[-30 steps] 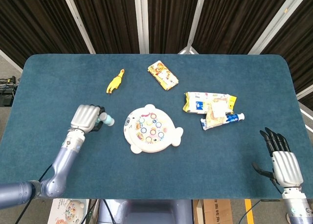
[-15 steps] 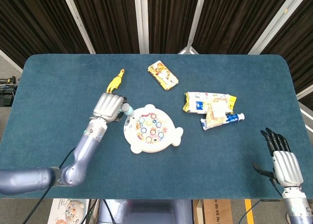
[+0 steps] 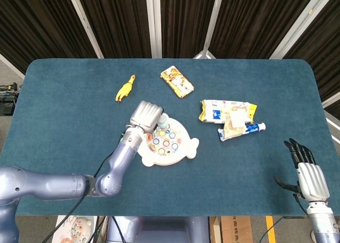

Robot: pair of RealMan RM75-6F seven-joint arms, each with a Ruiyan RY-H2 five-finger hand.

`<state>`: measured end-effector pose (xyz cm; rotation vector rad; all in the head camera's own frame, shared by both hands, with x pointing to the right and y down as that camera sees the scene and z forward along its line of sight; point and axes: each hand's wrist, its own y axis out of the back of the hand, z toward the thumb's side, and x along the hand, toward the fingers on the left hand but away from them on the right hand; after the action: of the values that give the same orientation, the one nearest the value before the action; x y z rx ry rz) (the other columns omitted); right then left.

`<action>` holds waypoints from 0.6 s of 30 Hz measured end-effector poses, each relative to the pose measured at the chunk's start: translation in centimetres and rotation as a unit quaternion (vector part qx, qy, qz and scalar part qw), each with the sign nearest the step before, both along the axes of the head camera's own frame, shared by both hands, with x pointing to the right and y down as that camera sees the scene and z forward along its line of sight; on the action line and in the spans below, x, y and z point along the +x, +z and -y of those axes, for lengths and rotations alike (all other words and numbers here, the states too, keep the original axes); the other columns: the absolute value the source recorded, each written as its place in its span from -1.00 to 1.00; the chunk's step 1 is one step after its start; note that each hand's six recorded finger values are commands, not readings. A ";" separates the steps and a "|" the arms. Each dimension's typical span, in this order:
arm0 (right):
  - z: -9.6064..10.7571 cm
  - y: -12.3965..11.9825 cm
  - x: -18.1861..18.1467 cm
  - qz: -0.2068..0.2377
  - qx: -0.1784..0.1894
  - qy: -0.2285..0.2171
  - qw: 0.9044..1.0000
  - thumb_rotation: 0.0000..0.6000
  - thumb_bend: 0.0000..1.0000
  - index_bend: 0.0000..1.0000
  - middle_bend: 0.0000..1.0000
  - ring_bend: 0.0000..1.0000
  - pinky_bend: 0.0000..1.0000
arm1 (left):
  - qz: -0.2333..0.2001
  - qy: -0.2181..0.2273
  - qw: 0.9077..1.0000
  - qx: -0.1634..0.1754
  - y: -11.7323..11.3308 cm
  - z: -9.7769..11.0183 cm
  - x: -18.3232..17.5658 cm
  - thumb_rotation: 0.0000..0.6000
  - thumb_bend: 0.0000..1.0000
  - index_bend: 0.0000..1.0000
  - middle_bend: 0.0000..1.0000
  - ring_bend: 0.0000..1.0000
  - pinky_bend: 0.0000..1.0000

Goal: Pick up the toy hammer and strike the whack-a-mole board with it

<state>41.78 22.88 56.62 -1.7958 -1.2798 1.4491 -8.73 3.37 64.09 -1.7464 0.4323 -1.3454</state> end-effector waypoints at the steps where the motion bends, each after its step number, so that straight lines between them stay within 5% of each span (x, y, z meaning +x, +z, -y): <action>1: 0.0 0.0 0.0 0.001 0.000 0.000 1.000 1.00 -0.53 -1.00 -1.00 -1.00 -1.00 | 0.003 0.004 1.000 -0.003 0.2 -0.2 0.3 1.00 0.48 0.30 0.14 -0.13 0.10; 18: 0.0 0.0 0.1 0.004 -0.004 0.006 1.000 1.00 -0.54 -1.00 -1.00 -1.00 -1.00 | -0.002 0.023 1.000 -0.016 1.2 -1.1 3.1 1.00 0.48 0.31 0.14 -0.12 0.11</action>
<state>41.91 22.85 56.64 -1.8033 -1.2937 1.4568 -5.65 4.44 65.26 -1.7740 0.3724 -1.3233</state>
